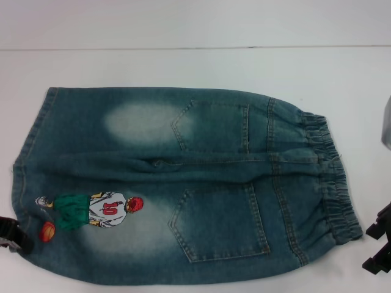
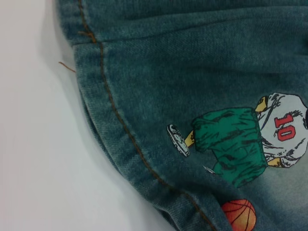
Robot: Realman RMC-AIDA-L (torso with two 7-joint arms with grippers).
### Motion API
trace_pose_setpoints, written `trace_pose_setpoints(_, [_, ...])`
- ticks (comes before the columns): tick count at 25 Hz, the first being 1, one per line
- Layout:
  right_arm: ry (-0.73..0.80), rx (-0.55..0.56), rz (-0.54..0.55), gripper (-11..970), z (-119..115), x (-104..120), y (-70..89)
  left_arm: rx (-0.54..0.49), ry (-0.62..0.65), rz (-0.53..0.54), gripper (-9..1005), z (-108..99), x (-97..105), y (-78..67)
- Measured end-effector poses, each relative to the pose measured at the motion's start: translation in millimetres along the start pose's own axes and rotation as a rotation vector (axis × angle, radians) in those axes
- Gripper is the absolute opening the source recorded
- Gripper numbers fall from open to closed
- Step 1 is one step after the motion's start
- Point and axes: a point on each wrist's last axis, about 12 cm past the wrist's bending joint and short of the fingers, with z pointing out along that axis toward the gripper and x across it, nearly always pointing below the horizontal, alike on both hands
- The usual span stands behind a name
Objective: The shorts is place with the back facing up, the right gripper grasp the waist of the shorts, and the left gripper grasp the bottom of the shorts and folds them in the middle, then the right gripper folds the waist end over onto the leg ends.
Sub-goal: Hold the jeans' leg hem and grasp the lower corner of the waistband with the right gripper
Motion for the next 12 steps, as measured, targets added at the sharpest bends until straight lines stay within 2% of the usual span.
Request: trace_pose_setpoints(12, [-0.082, 0.004, -0.088, 834, 6.5, -8.2, -0.6, -0.006, -0.002, 0.005, 90, -0.9, -1.9, -0.1])
